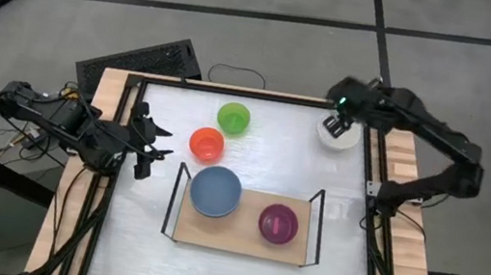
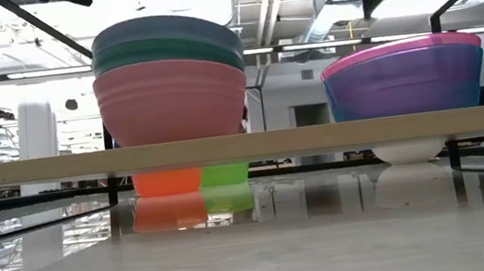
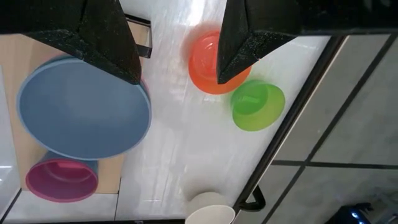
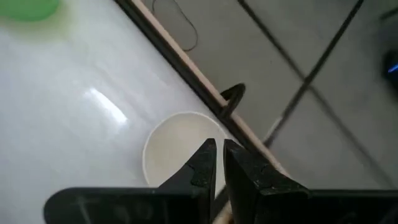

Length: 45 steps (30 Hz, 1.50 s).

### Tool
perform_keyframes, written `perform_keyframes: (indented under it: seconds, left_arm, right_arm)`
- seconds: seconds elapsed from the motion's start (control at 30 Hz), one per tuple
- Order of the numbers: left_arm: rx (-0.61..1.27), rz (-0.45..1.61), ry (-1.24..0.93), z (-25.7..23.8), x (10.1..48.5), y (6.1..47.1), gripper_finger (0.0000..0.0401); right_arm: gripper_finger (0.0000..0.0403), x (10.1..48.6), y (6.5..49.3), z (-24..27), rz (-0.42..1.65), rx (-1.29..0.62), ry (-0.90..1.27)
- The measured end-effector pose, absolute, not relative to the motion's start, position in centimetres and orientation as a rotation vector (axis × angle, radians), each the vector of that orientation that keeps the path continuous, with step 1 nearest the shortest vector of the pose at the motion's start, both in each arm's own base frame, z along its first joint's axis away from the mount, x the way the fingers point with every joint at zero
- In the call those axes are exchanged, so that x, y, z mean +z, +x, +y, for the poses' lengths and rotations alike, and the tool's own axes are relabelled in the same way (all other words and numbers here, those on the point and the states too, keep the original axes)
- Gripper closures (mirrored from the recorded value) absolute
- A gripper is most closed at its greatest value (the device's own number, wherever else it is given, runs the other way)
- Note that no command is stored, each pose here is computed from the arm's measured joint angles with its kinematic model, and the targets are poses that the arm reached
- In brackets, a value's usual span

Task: Place and stack bowls onto a shelf
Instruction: Stack the big white bowl on top of the big light blue bowl on the shelf

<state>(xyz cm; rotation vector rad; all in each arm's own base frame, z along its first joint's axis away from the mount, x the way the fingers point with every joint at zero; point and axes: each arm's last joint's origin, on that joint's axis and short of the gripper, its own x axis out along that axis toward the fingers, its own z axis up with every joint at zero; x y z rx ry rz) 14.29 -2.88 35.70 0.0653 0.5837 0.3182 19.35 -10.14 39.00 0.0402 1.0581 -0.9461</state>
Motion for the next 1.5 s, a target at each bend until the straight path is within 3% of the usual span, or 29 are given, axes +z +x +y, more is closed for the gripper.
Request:
perform_keyframes:
  seconds: [0.13,0.27,0.63,1.03,1.2,1.3,1.4,1.5]
  left_arm:
    - [0.318,0.584,0.066,-2.9,35.7,14.3,0.0205]
    - [0.318,0.584,0.066,-2.9,35.7,14.3,0.0205]
    - [0.317,0.584,0.067,-2.9,35.7,14.3,0.0205]
    - [0.317,0.584,0.067,-2.9,35.7,14.3,0.0205]
    - [0.318,0.585,0.067,-2.9,35.7,14.3,0.0205]
    - [0.317,0.585,0.067,-2.9,35.7,14.3,0.0205]
    - [0.317,0.585,0.067,-2.9,35.7,14.3,0.0205]
    - [0.317,0.585,0.068,-2.9,35.7,14.3,0.0205]
  right_arm:
    - [0.0341,36.3,17.8,-12.8,0.980,-0.922,0.142]
    - [0.0313,32.8,17.6,-14.6,0.986,-0.876,0.179]
    - [0.0157,23.4,17.7,-17.0,1.241,-0.772,0.321]
    - [0.0149,19.7,20.3,-17.9,1.290,-0.675,0.346]
    - [0.0187,18.1,20.8,-18.4,1.349,-0.675,0.352]
    - [0.0260,17.9,20.9,-18.4,1.360,-0.688,0.340]
    - [0.0361,18.2,20.8,-18.2,1.370,-0.737,0.328]
    - [0.0380,19.2,20.6,-17.7,1.347,-0.750,0.301]
